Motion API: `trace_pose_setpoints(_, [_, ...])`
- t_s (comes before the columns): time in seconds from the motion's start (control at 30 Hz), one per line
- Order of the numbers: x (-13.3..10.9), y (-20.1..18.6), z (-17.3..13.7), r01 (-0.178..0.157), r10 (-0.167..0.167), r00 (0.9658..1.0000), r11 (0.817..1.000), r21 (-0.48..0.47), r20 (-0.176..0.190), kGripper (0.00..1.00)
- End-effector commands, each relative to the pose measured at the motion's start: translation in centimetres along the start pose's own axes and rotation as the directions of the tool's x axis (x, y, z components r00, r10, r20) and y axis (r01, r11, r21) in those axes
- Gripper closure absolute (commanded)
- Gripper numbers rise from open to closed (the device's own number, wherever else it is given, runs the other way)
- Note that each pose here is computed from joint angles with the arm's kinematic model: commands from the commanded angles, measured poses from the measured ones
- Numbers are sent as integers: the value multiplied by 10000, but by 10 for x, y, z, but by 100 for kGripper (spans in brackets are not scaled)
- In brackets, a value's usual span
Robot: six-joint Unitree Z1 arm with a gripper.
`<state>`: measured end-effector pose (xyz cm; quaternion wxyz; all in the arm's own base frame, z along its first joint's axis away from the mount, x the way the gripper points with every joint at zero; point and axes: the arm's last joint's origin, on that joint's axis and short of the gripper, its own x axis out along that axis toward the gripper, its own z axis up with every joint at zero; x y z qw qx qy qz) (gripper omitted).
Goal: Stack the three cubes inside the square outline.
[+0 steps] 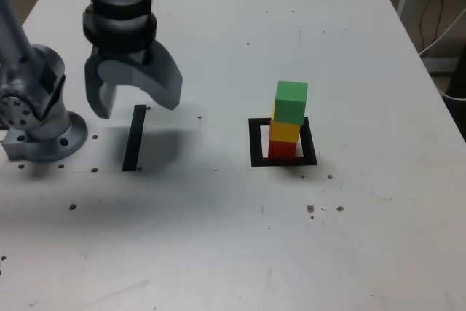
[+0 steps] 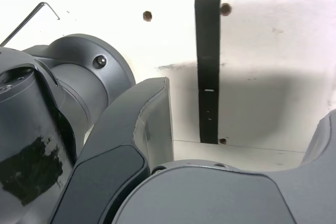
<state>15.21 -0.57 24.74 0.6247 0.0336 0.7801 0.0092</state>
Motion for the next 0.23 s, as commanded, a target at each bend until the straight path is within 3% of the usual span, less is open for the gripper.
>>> trace_pose_setpoints(0.0, [3, 0, -3, 34, -33, 10000, 10000, -34, 68, 2])
trace_pose_setpoints(0.2, [13, -1, -10, 169, -169, 9998, 9998, -37, 71, 2])
